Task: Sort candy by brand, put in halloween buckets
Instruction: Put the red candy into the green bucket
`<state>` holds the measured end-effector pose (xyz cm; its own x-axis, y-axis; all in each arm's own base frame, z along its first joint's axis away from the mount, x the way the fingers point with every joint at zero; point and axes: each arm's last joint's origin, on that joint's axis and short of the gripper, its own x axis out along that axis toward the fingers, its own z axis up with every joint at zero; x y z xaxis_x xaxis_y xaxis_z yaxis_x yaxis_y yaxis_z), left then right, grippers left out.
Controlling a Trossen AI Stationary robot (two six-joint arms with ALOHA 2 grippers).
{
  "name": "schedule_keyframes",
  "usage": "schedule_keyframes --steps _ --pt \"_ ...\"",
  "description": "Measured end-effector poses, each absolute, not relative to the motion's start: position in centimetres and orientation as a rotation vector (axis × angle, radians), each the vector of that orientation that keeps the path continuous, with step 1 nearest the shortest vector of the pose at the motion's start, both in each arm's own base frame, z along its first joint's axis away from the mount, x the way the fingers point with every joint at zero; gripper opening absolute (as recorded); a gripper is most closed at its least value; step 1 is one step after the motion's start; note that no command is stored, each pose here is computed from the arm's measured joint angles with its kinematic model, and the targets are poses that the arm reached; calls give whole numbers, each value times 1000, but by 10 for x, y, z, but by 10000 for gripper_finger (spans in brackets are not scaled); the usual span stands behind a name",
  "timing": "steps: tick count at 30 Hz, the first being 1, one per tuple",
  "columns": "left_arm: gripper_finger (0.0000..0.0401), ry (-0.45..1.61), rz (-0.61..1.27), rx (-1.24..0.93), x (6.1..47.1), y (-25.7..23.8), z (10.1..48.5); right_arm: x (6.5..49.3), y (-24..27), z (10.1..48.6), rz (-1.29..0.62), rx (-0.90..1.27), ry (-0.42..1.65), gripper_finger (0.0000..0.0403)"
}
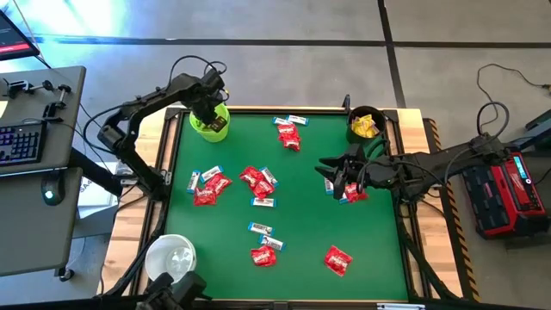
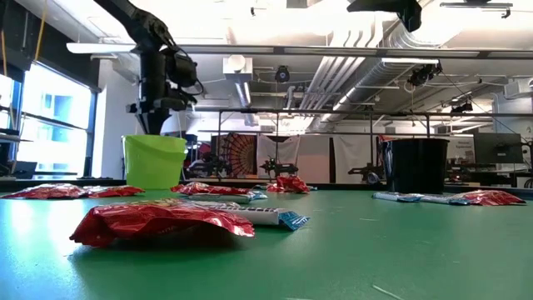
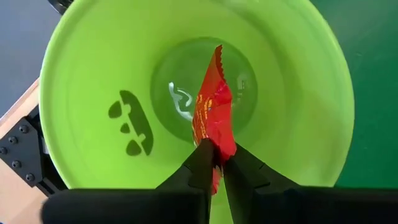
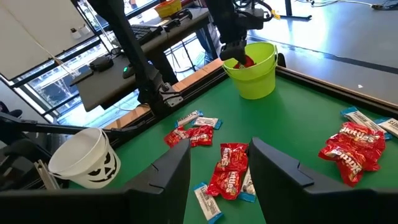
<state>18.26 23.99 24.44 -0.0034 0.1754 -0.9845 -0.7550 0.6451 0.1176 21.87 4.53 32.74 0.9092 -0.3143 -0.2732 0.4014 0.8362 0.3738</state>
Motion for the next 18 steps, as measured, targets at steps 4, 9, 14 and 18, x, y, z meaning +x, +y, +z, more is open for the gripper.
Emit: schedule_keyframes --steps 4,9,14,18 --pt "62 1371 788 -508 185 235 250 219 45 327 -379 419 210 149" --pt "119 1304 795 -464 186 226 265 219 45 327 -376 402 217 149" --pt "158 1212 796 -422 188 209 287 218 45 326 -378 397 224 149" --pt "166 1127 735 -334 194 184 308 218 45 325 -380 392 234 149"
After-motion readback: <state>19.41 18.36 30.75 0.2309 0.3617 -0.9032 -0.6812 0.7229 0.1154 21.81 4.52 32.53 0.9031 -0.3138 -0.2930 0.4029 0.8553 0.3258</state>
